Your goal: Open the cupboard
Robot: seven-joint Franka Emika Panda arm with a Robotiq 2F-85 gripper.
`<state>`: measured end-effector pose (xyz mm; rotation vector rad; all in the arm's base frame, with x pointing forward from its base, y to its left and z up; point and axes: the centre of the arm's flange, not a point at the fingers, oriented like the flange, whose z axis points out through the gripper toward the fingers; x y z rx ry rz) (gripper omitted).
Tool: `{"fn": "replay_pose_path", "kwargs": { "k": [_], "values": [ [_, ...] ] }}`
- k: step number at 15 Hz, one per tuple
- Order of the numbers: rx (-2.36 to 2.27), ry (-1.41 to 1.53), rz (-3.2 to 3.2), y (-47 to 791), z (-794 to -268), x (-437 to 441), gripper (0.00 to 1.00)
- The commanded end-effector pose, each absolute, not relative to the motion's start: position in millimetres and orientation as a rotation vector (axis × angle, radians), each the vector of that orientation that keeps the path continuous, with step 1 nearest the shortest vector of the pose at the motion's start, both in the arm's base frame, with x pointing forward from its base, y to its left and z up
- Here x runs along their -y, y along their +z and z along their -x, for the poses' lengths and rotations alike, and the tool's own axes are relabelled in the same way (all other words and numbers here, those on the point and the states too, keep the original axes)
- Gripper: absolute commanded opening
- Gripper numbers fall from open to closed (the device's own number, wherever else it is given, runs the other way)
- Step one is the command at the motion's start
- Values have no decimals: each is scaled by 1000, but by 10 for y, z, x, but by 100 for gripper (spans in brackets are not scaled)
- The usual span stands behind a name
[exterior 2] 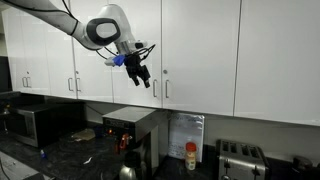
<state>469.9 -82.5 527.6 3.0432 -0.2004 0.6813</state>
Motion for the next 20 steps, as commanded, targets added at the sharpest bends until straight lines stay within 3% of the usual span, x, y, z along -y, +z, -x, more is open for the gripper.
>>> {"fn": "replay_pose_path", "kwargs": {
  "k": [1, 20],
  "values": [
    [208, 679, -3041, 5252, -4716, 833, 100],
    [132, 704, -3003, 5187, -5368, 952, 100]
  ]
}}
